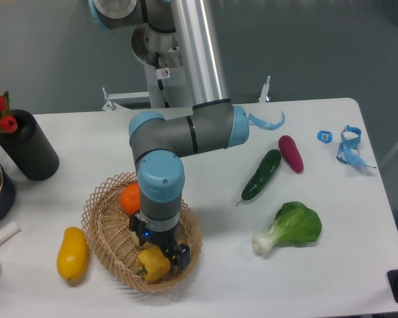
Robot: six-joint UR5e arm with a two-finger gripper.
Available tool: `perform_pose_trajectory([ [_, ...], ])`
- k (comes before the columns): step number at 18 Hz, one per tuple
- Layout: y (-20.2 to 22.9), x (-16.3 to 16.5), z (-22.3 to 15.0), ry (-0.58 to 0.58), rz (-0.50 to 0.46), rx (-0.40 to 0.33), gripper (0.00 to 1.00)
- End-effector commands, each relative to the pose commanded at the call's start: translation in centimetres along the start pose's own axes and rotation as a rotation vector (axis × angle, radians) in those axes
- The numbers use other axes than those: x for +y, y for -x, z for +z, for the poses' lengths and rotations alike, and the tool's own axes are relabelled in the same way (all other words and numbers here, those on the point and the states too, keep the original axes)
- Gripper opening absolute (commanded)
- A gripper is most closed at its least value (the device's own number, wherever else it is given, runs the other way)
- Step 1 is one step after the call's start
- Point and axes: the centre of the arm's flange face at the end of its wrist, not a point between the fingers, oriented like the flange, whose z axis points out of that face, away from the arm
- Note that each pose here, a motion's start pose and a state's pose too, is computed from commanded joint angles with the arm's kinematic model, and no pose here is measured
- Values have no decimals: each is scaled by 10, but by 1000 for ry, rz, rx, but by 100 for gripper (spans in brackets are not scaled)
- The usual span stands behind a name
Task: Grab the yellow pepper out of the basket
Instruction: 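Lower the gripper and close it on the yellow bell pepper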
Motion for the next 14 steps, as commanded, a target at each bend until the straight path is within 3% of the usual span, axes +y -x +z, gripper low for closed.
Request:
perform_pose_trajectory([
  [11,-6,-3,14,13,11,17,99],
  [14,-6,-3,13,12,11,16,75],
])
